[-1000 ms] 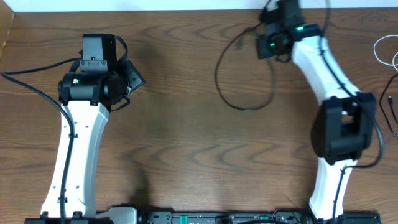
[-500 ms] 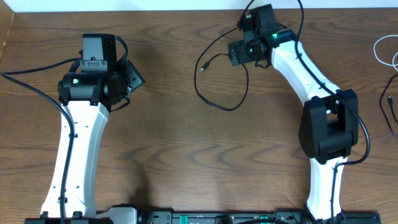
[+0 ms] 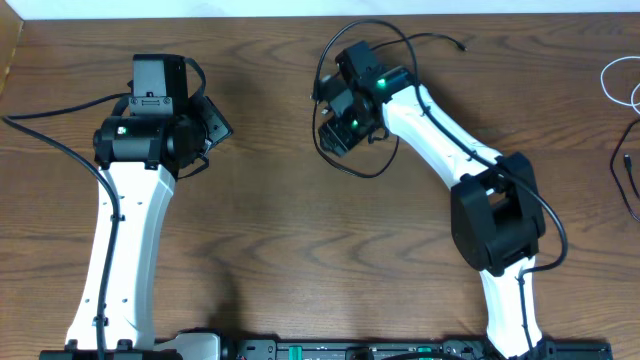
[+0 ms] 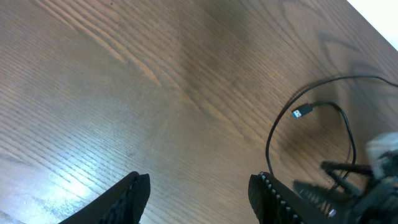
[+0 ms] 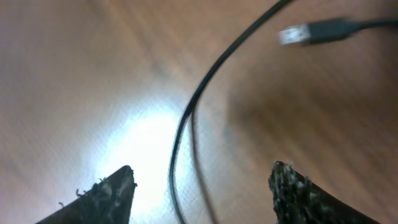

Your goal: Untangle cables

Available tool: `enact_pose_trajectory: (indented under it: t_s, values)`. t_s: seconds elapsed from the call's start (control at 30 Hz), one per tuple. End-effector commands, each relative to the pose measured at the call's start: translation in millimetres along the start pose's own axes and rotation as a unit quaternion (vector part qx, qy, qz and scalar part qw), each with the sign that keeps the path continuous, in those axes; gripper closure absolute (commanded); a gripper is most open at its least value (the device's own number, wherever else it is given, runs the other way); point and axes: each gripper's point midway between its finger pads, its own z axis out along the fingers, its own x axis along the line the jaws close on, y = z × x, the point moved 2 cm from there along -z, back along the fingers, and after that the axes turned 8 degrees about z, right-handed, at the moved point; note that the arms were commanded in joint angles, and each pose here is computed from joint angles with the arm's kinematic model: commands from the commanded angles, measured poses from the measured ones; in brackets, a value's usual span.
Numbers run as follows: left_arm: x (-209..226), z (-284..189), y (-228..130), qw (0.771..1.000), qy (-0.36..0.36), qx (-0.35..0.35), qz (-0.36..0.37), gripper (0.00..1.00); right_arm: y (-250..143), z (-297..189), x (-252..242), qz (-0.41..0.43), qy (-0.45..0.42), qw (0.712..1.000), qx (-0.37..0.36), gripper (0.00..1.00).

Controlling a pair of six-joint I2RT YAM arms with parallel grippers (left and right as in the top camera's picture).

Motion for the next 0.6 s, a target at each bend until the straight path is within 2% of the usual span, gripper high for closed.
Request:
enact_pose_trajectory:
  t_s: [0.0,0.2,0.43,0.5,0.57]
  values:
    - [1.4,2.3,-1.9,1.000,0.001,0.007,0.002,0.43,-15.9,23.6,9.3,-0.078,0.027,0.996,0.036,0.40]
    - [2.1,2.3,-3.4,1.000,0.003,0.010,0.002,0.43,-32.0,51.6,0.2,-0.075,0.015,0.994,0.072,0.49]
    - [2.2,2.3,-3.6,1.000,0.003,0.010,0.002,0.43,-33.6,54.6,1.1,-0.082,0.016,0.994,0.076,0.60]
    - [2.2,2.3,-3.6,1.000,0.003,0.010,0.002,0.43,-35.9,54.3,-1.2,-0.084,0.009,0.993,0.082,0.72]
    - [2.3,2.2,-3.8,1.000,0.003,0.011,0.002,0.43,-36.7,54.1,-4.1,-0.085,0.000,0.993,0.085,0.92]
